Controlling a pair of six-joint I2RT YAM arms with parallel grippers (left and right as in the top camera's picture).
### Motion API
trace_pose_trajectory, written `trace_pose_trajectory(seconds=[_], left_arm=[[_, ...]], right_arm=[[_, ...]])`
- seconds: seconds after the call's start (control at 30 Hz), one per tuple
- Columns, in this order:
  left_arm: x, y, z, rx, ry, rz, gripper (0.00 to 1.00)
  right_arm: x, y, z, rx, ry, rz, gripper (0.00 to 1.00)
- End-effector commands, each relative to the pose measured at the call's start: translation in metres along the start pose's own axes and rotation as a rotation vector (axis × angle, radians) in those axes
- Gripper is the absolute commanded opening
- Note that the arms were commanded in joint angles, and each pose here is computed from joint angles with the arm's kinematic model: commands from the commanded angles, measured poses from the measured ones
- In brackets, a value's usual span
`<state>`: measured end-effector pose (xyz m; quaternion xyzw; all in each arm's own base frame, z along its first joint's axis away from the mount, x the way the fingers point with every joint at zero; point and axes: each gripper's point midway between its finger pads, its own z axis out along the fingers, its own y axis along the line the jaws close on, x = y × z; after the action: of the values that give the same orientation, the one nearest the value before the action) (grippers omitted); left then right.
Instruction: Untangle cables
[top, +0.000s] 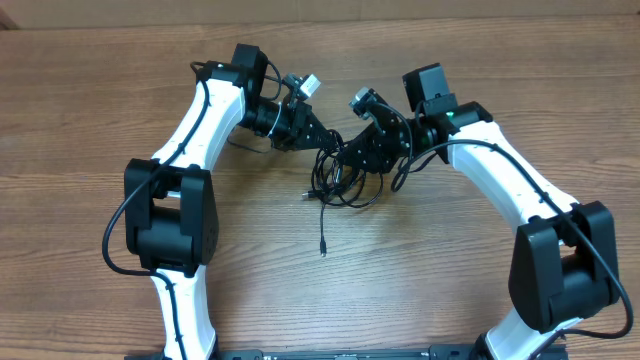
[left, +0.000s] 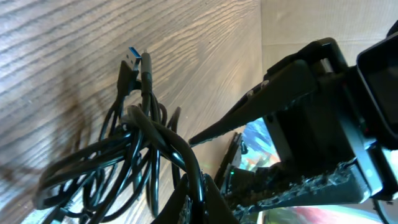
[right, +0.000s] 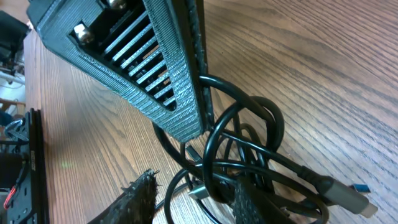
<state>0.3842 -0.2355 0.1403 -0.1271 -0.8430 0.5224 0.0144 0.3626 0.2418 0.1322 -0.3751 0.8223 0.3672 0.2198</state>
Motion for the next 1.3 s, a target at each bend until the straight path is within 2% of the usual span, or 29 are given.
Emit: trace_pose_trajectory(seconds=[0.0, 0.2, 0.53, 0.8, 1.0, 1.13, 1.27], left_arm=[[-0.004, -0.028, -0.003, 0.103, -0.009, 0.003, 0.04], [0.000, -0.039, -0.004, 0.168, 0.001, -0.027, 0.04], [0.006, -0.039, -0.004, 0.168, 0.016, -0.039, 0.05], [0.005, -0.047, -0.006, 0.213, 0.014, -0.063, 0.04], [0.005, -0.049, -0.006, 0.227, 0.015, -0.081, 0.04], [0.004, -0.054, -0.008, 0.257, 0.013, -0.081, 0.04], [0.004, -0.054, -0.008, 0.257, 0.013, -0.081, 0.04]], right_arm=[[-0.003, 0.003, 0.002, -0.002, -0.003, -0.037, 0.40], [-0.008, 0.002, 0.003, 0.004, -0.021, -0.058, 0.40], [-0.012, -0.004, 0.002, 0.033, -0.031, -0.063, 0.39], [-0.017, 0.001, 0.006, 0.025, -0.045, 0.031, 0.27], [-0.020, 0.008, 0.011, 0.014, -0.046, 0.008, 0.27], [-0.025, 0.007, 0.011, 0.018, -0.062, -0.008, 0.32], [-0.032, 0.020, 0.011, -0.060, -0.095, -0.021, 0.30]])
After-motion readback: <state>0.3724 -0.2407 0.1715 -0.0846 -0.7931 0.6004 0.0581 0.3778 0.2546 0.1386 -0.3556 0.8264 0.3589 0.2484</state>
